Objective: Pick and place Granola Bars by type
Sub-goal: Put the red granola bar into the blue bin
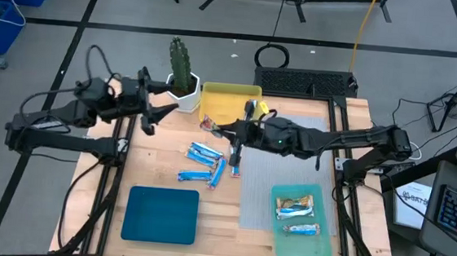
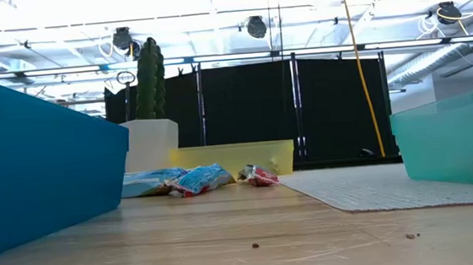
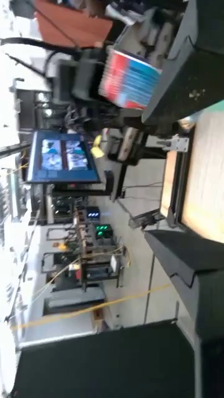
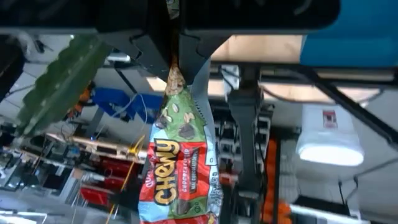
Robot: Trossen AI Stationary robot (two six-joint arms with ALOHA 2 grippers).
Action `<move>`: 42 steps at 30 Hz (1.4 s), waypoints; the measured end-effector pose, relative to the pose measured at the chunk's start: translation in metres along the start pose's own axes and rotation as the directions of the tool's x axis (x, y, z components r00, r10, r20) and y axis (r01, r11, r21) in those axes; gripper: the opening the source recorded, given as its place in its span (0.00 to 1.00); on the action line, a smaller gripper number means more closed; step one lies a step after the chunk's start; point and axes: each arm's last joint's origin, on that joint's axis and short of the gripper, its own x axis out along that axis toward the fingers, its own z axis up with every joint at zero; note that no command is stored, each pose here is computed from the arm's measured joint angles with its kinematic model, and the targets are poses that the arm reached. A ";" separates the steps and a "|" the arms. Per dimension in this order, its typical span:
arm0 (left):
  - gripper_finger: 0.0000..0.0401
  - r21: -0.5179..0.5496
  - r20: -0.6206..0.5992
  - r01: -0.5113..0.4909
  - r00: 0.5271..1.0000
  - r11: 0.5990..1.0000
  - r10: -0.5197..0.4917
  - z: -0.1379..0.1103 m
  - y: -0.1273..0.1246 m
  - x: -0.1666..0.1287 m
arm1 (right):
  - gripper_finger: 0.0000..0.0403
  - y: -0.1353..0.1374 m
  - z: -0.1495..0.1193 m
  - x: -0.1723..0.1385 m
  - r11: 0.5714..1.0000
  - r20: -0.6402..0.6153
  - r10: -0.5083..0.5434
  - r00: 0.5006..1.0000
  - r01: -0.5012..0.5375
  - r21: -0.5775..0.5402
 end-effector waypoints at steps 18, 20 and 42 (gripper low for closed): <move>0.78 0.052 -0.016 0.237 0.971 0.970 -0.237 0.017 -0.029 0.054 | 0.00 -0.017 0.038 -0.004 0.994 0.141 -0.053 0.989 0.039 0.099; 0.79 0.068 -0.002 0.241 0.970 0.968 -0.241 0.019 -0.031 0.058 | 0.00 -0.017 0.038 -0.004 0.994 0.137 -0.052 0.989 0.038 0.103; 0.79 0.006 0.093 0.156 0.983 0.988 -0.156 0.008 -0.035 0.094 | 0.00 -0.016 0.034 -0.003 0.992 0.102 -0.052 0.993 0.040 0.117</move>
